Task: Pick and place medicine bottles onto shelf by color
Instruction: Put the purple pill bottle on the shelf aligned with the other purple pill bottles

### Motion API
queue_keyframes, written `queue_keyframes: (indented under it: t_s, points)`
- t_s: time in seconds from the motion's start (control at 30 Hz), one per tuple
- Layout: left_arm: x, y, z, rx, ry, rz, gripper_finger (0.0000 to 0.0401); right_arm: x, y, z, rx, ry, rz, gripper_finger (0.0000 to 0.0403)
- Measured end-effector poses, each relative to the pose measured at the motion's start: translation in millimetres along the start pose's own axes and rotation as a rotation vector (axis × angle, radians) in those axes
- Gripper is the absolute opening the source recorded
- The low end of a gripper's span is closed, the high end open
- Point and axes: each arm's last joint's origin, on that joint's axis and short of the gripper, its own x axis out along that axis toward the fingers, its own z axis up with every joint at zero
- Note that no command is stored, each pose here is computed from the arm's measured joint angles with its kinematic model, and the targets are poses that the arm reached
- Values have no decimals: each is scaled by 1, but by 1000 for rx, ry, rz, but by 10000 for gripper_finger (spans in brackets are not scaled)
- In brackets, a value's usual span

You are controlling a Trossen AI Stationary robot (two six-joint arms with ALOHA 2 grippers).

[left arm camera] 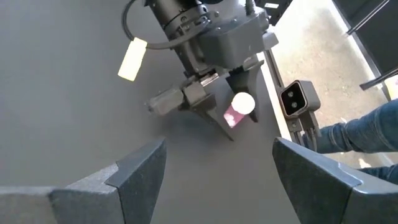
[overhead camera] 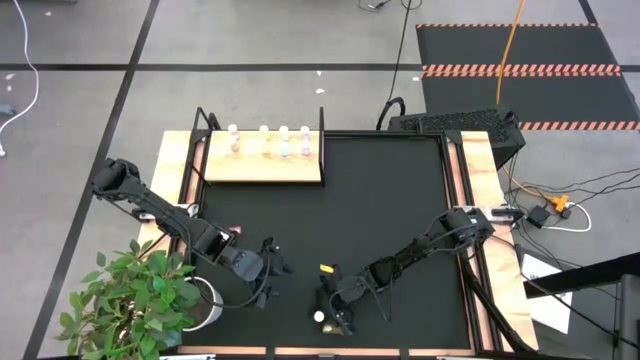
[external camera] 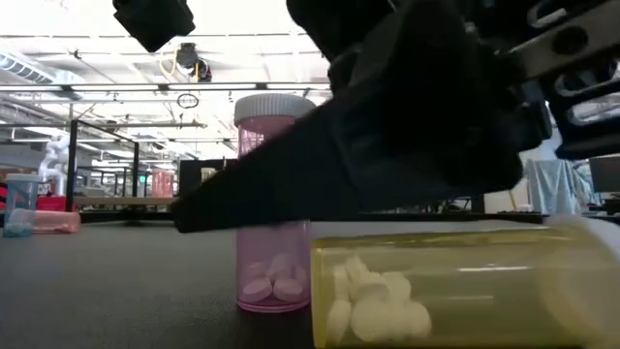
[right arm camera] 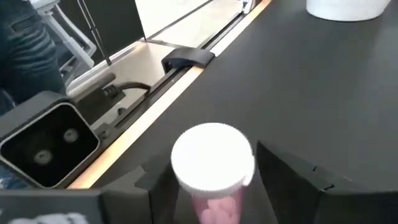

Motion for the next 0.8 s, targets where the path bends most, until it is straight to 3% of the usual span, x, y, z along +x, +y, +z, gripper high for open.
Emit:
queue_keyframes:
  t_s: [0.17, 0.5, 0.8]
  points:
    - [0, -1, 0, -1, 0, -3, 296, 0, 0, -9, 39, 80, -5, 158]
    - [-1, -5, 2, 10, -38, -20, 296, 0, -2, -9, 92, 85, -12, 107]
    - [-1, -4, 10, -4, -128, 12, 296, -32, -19, 25, 161, 29, -143, 100]
